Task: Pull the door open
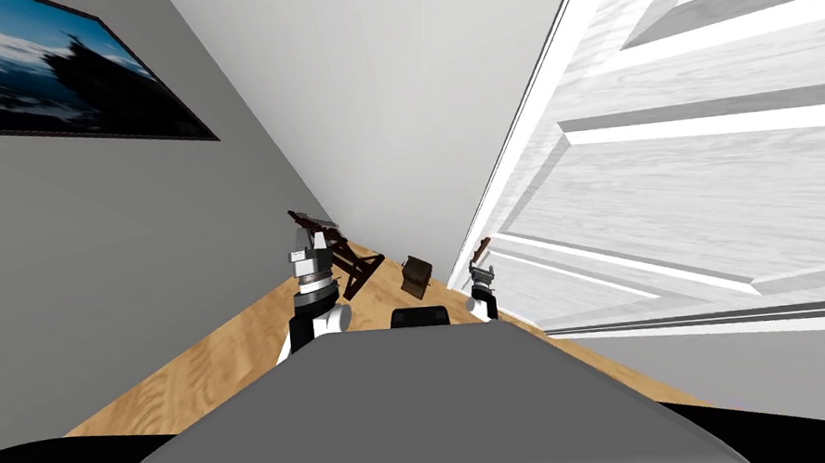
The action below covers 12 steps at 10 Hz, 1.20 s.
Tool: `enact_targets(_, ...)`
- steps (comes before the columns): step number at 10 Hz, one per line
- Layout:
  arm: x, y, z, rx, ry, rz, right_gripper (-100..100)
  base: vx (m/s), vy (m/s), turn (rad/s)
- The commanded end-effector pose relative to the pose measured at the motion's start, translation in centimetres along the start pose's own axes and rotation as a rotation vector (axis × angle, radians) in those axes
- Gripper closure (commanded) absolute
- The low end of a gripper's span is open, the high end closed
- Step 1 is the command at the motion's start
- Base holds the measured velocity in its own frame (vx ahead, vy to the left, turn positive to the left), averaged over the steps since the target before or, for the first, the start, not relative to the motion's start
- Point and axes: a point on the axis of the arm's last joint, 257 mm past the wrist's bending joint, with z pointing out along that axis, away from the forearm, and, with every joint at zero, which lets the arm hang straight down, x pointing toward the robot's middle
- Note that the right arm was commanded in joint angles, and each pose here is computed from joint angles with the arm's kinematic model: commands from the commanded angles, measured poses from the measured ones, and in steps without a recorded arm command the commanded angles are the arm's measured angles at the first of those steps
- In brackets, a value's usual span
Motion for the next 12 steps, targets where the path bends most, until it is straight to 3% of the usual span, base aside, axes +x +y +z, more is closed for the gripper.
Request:
enact_targets(1,-0.2,2.3,-0.03,-0.01,-0.002,0.003,-100,0.201,-0.008,0.059)
enact_targets(4,-0.3,3.9,-0.07,-0.016,-0.003,0.002,-100,0.102,-0.009,0.025)
enact_targets(8,-0.4,8.2,-0.22,-0.033,-0.005,0.001,-100,0.096,-0.002,0.035)
enact_targets(12,-0.3,8.7,-0.25,-0.035,-0.005,0.001,-100,0.0,-0.001,0.003)
